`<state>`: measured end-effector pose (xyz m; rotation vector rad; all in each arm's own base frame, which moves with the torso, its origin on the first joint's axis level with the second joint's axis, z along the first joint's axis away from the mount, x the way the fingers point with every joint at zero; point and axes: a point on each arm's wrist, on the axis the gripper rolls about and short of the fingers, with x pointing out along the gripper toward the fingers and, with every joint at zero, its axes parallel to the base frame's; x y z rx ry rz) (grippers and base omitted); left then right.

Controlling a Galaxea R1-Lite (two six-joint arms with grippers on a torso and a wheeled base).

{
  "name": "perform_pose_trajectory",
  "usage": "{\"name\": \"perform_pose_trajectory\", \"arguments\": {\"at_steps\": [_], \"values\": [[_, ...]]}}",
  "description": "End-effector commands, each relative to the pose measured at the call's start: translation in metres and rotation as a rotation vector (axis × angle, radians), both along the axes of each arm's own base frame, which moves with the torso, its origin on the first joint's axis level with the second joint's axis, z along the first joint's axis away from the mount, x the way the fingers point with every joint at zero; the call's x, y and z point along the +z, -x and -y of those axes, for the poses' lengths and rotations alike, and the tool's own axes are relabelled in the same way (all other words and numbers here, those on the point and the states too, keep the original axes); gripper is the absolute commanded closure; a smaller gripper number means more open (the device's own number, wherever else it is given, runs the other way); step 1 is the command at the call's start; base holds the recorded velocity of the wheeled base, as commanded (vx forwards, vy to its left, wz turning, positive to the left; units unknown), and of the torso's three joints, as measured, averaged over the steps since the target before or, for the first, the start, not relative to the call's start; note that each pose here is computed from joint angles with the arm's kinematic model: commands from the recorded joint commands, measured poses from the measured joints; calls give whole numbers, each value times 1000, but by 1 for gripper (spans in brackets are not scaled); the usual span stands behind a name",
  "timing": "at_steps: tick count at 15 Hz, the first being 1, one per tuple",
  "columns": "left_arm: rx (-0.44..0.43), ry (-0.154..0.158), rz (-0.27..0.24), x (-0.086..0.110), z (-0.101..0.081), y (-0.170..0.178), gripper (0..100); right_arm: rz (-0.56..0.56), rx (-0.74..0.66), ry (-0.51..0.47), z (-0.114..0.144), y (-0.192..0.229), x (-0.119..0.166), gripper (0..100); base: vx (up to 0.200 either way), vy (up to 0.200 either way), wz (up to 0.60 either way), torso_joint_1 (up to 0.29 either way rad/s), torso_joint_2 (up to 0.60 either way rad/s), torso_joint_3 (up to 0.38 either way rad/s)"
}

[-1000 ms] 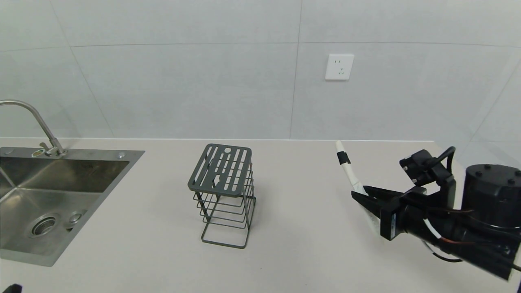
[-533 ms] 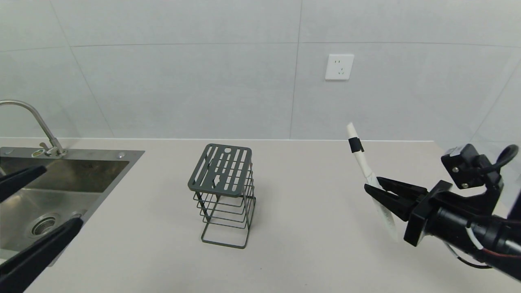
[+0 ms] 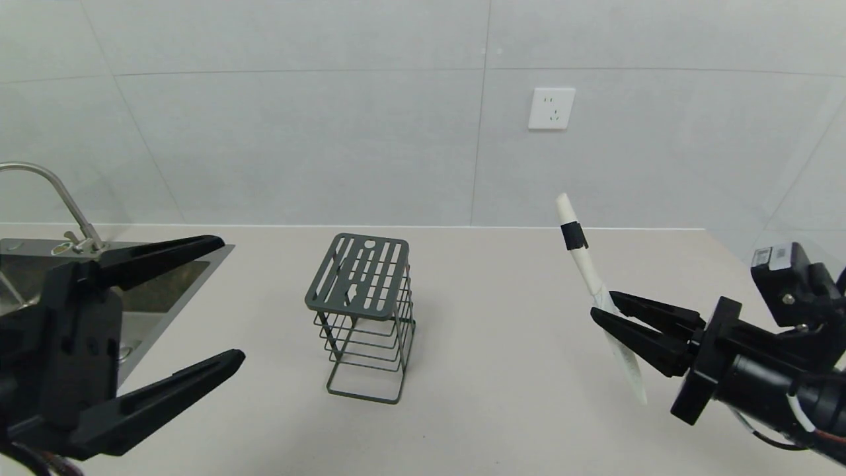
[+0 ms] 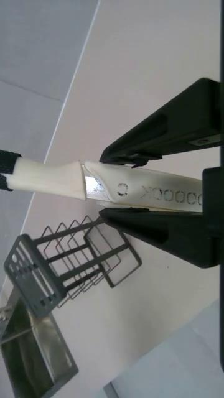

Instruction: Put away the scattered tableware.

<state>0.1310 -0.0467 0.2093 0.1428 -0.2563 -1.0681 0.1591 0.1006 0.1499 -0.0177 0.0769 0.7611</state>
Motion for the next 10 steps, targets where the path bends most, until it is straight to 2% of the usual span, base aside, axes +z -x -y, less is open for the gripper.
{"name": "perform_pose_trajectory", "arguments": {"at_steps": [1,4,7,10], "values": [[-97,-11,-32,-12,19,-25,0,20,26,-7,-2,2,1,100,0,0,0,0,0,0],[-189,-4,-8,-19,41,-38,0,117,104,-43,-6,1,-1,100,0,0,0,0,0,0],[-225,8,26,-24,55,-53,0,154,186,-38,-13,5,-4,100,0,0,0,0,0,0],[-266,12,34,-28,66,-55,0,181,241,-26,-18,7,-3,100,0,0,0,0,0,0]]}}
